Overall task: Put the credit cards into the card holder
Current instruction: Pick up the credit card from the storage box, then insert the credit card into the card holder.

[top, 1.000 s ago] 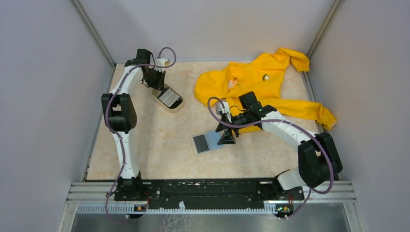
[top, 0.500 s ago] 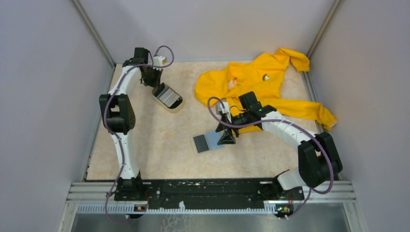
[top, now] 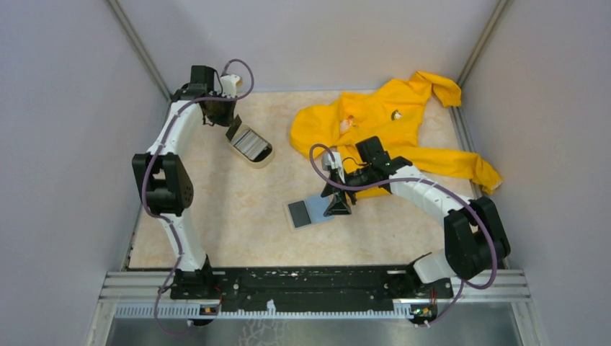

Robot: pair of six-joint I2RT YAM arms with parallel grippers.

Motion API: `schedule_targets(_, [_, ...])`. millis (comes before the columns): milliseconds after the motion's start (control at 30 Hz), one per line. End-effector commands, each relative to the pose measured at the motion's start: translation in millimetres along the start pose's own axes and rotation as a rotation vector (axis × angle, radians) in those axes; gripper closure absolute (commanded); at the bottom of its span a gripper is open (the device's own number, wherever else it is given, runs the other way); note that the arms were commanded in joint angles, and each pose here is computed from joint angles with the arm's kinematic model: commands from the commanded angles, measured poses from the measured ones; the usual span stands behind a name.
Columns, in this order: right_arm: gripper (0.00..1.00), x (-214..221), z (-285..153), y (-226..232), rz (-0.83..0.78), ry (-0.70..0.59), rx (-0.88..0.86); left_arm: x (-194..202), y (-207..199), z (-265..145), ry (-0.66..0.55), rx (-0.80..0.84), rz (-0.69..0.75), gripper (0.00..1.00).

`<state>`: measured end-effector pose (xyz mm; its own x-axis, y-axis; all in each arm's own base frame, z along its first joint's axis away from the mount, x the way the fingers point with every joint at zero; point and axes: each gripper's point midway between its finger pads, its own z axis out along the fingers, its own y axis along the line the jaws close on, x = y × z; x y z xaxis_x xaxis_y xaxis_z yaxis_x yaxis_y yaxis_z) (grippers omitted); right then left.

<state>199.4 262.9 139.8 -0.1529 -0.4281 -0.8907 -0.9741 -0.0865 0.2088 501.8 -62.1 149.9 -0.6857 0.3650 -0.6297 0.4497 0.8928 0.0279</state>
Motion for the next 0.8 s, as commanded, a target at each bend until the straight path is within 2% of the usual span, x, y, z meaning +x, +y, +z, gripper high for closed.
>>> schedule_targets(0, [0.33, -34.9, -8.5, 1.6, -0.119, -0.07, -0.005, -25.7, -21.9, -42.4, -0.128, 0.043, -0.086, 1.0])
schedule_targets(133, [0.33, -43.7, -12.1, 7.4, -0.157, -0.095, -0.011, -41.3, -81.6, -77.8, -0.317, 0.303, -0.214, 1.0])
schedule_targets(233, [0.33, -53.7, -18.2, 12.1, -0.186, -0.134, -0.011, -26.3, -136.1, -102.4, -0.434, 0.574, -0.342, 1.0])
schedule_targets(333, [0.33, -67.3, -31.4, 12.6, -0.188, -0.194, 0.01, -4.8, -177.8, -134.9, -0.565, 0.794, -0.391, 1.0])
schedule_targets(533, [0.33, -85.0, -46.7, 12.9, -0.143, -0.269, 0.043, 37.4, -228.3, -168.6, -0.738, 0.876, -0.442, 1.0])
schedule_targets(767, [0.33, -90.1, -46.5, 11.4, -0.071, -0.289, 0.033, 68.0, -262.7, -172.7, -0.866, 0.869, -0.527, 1.0])
